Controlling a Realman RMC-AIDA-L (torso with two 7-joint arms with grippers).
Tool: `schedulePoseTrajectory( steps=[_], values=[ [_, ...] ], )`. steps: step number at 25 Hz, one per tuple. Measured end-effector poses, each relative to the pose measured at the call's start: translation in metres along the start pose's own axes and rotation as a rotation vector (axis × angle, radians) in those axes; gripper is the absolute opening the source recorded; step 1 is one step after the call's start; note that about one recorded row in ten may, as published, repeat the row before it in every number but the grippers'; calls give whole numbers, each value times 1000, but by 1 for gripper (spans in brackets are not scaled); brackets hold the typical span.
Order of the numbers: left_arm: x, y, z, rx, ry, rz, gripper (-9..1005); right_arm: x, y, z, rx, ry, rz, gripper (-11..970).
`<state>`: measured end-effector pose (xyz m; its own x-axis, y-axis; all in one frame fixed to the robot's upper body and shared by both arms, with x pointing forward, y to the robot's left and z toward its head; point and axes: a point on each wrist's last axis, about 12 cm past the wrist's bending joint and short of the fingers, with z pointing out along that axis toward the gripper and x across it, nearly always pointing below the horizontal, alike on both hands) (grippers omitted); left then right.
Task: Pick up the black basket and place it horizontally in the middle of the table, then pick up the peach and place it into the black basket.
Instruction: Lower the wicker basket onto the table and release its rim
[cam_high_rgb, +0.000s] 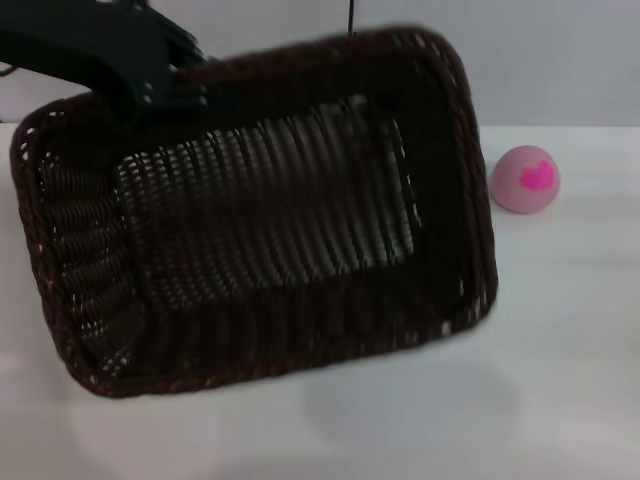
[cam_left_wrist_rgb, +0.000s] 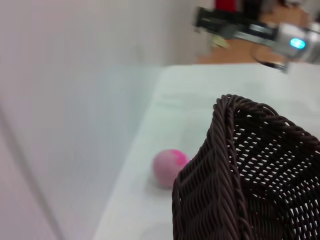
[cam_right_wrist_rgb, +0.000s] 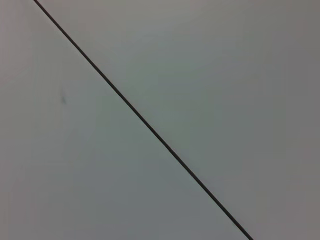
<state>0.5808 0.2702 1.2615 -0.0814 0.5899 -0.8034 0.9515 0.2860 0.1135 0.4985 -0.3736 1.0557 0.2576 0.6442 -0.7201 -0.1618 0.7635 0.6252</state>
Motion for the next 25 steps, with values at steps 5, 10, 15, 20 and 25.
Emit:
schedulePoseTrajectory(
  steps=[5, 10, 15, 20, 25],
  values=[
    [-21, -9, 26, 139, 76, 125, 183, 3, 0, -4, 12, 5, 14, 555],
    [-30, -18, 68, 259, 155, 188, 183, 5, -1, -7, 21, 9, 16, 555],
    [-36, -20, 89, 300, 180, 227, 183, 5, -2, -8, 24, 10, 17, 556],
    [-39, -19, 96, 312, 175, 245, 191, 6, -2, -9, 30, 13, 20, 556],
    [-39, -16, 104, 306, 164, 241, 210, 6, -3, -8, 36, 17, 19, 556]
  ],
)
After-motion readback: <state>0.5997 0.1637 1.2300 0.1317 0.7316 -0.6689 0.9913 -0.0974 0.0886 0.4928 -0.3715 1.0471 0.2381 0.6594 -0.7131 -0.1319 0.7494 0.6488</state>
